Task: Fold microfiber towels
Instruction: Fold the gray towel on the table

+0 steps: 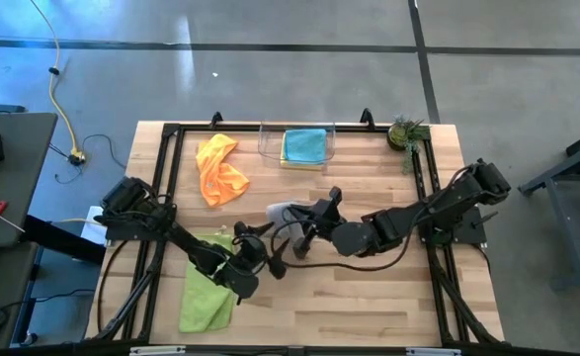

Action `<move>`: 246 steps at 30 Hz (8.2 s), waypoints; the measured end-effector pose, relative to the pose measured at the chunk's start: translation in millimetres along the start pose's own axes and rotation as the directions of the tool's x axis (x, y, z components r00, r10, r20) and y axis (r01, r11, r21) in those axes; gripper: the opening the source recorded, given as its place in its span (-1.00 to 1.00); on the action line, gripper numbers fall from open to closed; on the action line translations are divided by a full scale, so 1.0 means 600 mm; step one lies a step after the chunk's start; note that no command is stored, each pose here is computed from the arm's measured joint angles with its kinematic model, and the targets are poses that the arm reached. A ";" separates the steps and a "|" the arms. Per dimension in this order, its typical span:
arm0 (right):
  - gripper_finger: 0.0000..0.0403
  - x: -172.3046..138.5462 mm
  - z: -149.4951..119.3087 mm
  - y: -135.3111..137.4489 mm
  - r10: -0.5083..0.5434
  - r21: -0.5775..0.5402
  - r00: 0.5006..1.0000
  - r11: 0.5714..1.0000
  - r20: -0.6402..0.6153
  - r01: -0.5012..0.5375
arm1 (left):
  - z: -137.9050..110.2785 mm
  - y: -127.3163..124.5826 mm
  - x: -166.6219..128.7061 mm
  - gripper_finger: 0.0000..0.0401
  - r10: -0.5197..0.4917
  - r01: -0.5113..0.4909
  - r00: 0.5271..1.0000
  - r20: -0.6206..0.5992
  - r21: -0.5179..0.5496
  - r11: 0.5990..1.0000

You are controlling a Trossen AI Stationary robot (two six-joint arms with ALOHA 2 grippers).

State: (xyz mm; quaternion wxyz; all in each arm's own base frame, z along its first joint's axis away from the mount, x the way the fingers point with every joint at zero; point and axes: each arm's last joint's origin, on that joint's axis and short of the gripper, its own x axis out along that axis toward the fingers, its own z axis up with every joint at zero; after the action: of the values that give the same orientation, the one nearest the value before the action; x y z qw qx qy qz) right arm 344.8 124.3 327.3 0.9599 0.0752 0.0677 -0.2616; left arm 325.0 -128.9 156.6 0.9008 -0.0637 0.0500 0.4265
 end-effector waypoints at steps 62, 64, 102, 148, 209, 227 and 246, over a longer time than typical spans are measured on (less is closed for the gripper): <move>-1.00 -0.003 0.030 0.008 0.042 -0.083 0.991 0.996 0.126 -0.031 | 0.037 -0.044 -0.045 0.48 -0.208 0.208 0.978 -0.017 0.030 0.978; -1.00 -0.003 0.030 0.008 0.041 -0.101 0.991 0.994 0.126 -0.028 | 0.037 -0.045 -0.050 0.48 -0.216 0.216 0.976 -0.017 0.040 0.976; -1.00 -0.003 0.051 0.008 0.066 -0.046 0.976 0.997 0.208 -0.057 | 0.049 -0.022 -0.017 0.30 -0.140 0.140 0.988 -0.058 0.000 0.990; -1.00 -0.109 -0.003 -0.054 0.208 -0.204 0.860 0.921 -0.465 -0.332 | 0.203 0.077 -0.149 -1.00 -0.406 0.436 0.896 -0.179 0.190 0.880; -1.00 -0.149 -0.168 -0.124 0.278 -0.160 0.597 0.802 -0.753 -0.576 | 0.046 0.042 -0.122 -1.00 -0.415 0.626 0.702 -0.579 0.224 0.747; -0.34 -0.140 -0.228 -0.072 0.375 -0.004 0.475 0.782 -0.796 -0.624 | 0.020 0.038 -0.137 -0.49 -0.445 0.678 0.506 -0.739 0.022 0.735; -0.97 -0.036 -0.298 -0.245 0.224 -0.066 0.680 0.925 -0.698 -0.373 | 0.018 0.098 0.031 -0.95 -0.563 0.673 0.622 -0.544 0.004 0.739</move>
State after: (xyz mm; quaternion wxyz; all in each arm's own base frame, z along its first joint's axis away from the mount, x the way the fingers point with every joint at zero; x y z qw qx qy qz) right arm 234.6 41.7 139.8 0.9000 0.0770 0.4265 -0.0464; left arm 291.6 -76.1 160.1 0.9466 -0.0931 0.3048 0.0481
